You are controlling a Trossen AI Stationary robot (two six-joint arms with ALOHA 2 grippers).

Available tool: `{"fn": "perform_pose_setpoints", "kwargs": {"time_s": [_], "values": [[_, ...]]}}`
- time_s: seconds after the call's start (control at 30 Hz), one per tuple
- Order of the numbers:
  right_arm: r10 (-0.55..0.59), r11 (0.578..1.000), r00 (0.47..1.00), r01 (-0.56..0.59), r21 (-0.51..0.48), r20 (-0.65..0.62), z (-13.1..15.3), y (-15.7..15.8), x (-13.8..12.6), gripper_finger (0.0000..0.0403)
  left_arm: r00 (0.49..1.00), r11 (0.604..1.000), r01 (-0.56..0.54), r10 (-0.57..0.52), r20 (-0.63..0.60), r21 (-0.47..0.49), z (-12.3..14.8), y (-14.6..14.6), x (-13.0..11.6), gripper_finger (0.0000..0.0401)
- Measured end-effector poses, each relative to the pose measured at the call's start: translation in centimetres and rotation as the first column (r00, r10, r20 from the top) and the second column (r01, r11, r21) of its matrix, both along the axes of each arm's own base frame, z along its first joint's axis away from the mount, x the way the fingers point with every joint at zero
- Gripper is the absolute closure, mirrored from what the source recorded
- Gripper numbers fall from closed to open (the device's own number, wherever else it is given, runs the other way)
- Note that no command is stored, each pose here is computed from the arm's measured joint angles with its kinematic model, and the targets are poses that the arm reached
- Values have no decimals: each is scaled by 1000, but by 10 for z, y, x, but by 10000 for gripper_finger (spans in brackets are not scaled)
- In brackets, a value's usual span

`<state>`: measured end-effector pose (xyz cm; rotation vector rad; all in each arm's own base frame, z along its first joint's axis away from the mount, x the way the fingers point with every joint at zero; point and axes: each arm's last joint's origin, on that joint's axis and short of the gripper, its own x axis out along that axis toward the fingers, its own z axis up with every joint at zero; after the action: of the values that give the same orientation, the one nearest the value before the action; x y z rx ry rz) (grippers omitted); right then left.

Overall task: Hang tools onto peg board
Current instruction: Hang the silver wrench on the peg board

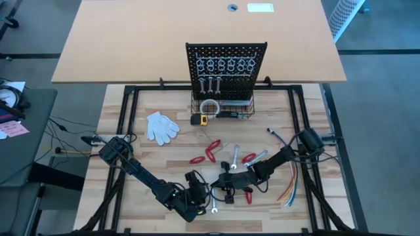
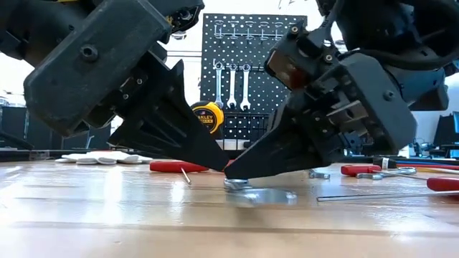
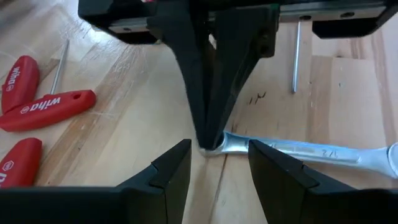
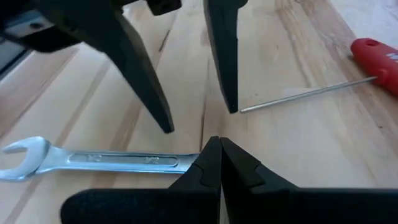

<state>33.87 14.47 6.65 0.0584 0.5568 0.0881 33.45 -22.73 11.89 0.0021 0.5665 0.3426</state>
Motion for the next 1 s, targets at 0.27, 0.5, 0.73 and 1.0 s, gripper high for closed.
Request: {"fn": "perform_pose_setpoints", "kwargs": {"time_s": [0.27,0.5,0.73,1.0], "values": [[-37,998,999,38,54,-23,-12,-1,0,395,991,992,120,-117,-59,38,0,-4,0,244],[-23,998,1000,24,66,-18,-12,0,0,395,911,905,393,-359,-205,162,2,-13,-2,244],[-27,997,1000,27,77,5,-11,-3,2,395,992,930,94,-117,-43,-356,13,1,21,243],[-166,983,985,162,89,37,-8,-17,10,398,998,942,-62,49,-47,-331,9,4,15,243]]}}
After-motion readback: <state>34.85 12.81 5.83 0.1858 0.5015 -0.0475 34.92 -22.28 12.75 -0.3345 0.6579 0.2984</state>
